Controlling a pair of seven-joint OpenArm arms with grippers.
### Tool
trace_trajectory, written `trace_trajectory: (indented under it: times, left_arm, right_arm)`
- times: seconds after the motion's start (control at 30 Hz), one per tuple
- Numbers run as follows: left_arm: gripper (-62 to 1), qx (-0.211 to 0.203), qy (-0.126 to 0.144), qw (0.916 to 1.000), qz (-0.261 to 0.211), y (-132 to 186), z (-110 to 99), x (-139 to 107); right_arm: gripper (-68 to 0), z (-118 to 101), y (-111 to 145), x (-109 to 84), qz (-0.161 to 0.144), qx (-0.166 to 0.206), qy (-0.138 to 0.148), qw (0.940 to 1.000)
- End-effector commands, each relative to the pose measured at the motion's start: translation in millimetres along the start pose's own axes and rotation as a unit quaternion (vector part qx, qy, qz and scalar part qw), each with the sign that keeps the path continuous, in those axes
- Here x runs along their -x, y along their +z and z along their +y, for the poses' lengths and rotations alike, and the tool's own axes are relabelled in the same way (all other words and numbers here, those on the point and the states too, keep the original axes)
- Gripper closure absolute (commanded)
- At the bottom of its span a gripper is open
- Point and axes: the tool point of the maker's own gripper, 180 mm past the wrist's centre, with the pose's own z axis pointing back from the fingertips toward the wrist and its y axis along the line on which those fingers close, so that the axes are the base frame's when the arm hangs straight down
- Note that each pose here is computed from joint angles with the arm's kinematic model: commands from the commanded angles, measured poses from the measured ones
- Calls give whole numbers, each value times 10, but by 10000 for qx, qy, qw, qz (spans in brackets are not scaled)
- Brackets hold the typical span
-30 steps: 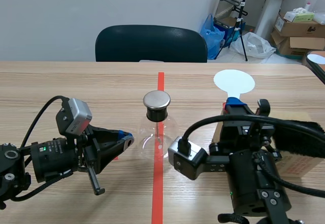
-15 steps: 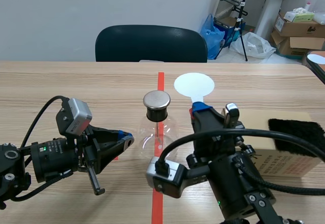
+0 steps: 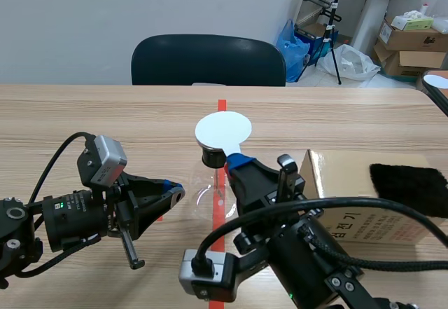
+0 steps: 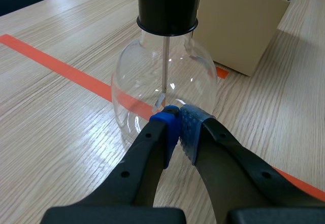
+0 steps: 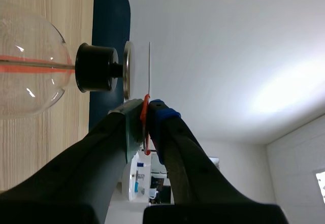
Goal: Do the electroscope experiment
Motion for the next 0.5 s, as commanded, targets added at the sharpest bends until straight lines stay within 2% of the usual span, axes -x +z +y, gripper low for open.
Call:
trace_trajectory:
  times: [0.0,0.47]
  left_arm:
    - [-30,-2,-23,9997,-224,-26,16,-131]
    - [-30,15,-12,9998,-222,-26,9,-130]
  right_arm:
    - [-10,-90,-23,29,-54,161,77,9998]
    - [-10,-90,-23,16,-92,161,78,9998]
